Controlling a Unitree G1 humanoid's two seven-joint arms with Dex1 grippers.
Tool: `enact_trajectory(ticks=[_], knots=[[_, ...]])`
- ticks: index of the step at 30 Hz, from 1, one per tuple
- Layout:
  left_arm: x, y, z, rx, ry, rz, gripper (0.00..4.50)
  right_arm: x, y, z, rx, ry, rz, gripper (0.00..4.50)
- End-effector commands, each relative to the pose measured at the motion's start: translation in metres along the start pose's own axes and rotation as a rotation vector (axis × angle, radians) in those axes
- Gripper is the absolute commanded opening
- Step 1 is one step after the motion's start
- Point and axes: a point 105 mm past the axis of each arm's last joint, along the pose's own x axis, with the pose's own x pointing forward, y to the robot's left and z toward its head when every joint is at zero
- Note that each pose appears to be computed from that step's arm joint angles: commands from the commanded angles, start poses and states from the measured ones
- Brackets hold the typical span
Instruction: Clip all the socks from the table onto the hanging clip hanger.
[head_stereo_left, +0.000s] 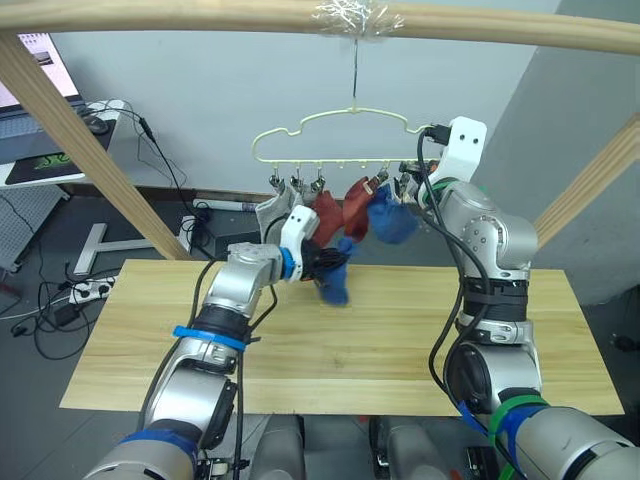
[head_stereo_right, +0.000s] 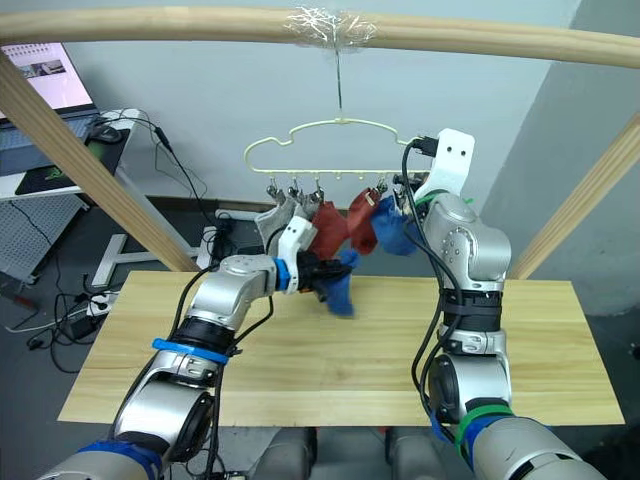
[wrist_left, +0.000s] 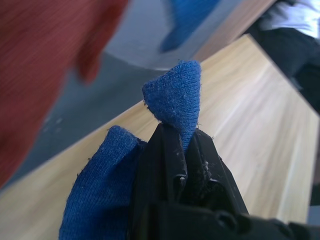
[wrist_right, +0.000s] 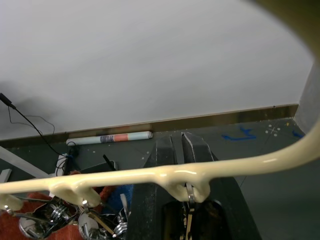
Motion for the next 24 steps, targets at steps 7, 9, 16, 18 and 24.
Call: enact_trajectory(ticks=[7,9,16,18,24], knots=[[0.045,-0.032,0.053,0.060,-0.124,-0.077,0.01,-0.011,0.023,0.035,0.038,-0.089,0.072,0.00],[0.052,-0.037,0.059,0.067,-0.137,-0.087,0.01,-0.012,0.024,0.035,0.037,-0.088,0.075,0.00],[0.068,-0.037,0.073,0.068,-0.177,-0.059,0.01,-0.015,0.025,0.037,0.033,-0.084,0.076,0.00],[0.070,-0.036,0.077,0.065,-0.192,-0.046,0.01,-0.016,0.024,0.037,0.032,-0.082,0.075,0.00],[0.071,-0.033,0.090,0.057,-0.229,-0.032,0.01,-0.017,0.022,0.033,0.023,-0.074,0.068,0.00]])
